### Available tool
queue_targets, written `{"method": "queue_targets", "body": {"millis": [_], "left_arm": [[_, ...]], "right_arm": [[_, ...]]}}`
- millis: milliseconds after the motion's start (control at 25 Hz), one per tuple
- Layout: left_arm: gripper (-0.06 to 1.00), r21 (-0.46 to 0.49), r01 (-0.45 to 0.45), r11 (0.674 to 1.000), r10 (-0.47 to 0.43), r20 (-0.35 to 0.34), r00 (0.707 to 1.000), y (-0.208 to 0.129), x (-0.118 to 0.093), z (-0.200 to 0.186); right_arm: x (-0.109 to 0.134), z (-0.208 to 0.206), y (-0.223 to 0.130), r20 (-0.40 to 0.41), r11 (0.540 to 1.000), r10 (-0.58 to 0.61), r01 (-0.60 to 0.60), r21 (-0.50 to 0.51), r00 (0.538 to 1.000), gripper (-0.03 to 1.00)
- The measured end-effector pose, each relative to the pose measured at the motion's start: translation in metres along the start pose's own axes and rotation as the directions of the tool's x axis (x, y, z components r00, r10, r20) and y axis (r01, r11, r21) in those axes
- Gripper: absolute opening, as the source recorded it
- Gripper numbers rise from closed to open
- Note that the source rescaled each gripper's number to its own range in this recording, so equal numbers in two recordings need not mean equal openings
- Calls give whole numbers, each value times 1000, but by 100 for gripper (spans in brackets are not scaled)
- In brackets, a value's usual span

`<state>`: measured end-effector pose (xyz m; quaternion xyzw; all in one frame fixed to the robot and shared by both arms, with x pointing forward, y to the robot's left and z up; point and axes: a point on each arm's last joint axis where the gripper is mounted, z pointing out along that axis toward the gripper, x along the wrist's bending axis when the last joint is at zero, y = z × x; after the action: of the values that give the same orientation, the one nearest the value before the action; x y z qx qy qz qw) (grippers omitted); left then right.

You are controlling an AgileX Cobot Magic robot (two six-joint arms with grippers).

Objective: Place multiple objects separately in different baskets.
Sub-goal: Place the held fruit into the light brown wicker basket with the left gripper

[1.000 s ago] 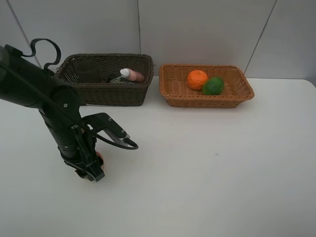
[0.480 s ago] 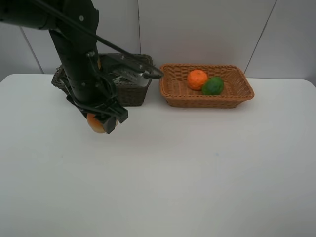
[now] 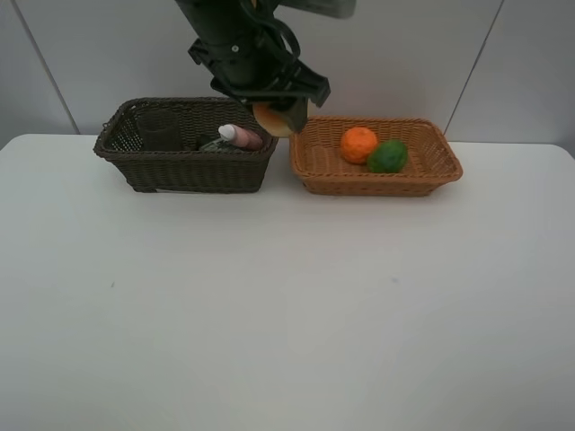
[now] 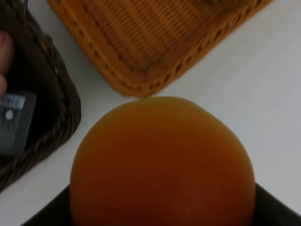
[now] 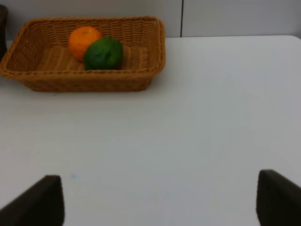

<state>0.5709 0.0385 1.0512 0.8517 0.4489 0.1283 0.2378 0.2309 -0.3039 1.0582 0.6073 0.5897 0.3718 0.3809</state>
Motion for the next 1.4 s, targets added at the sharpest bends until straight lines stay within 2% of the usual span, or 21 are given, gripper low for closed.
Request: {"method": "queue_targets", "body": {"millis": [160, 280, 400, 560, 720, 960, 1400], "left_arm": [[72, -171, -1, 985, 6, 30, 1000, 17, -7, 22], [72, -314, 5, 949, 11, 50, 999, 28, -10, 40], [72, -410, 10, 912, 17, 62, 998, 34, -13, 62], [72, -473, -4, 881, 38, 63, 997, 32, -15, 96], [72, -468, -17, 883, 52, 61, 997, 22, -16, 128], [72, -413, -34, 910, 62, 56, 996, 3, -17, 167], [72, -400, -33, 916, 60, 55, 997, -2, -16, 177]], "right_arm": [[0, 0, 0, 0, 1000, 0, 0, 0, 1000, 63], [0, 0, 0, 0, 1000, 0, 0, 0, 1000, 63], [0, 0, 0, 0, 1000, 0, 0, 0, 1000, 63], [0, 0, 0, 0, 1000, 0, 0, 0, 1000, 63], [0, 0, 0, 0, 1000, 0, 0, 0, 1000, 63], [0, 0, 0, 0, 1000, 0, 0, 0, 1000, 63], [0, 0, 0, 0, 1000, 0, 0, 0, 1000, 63]]}}
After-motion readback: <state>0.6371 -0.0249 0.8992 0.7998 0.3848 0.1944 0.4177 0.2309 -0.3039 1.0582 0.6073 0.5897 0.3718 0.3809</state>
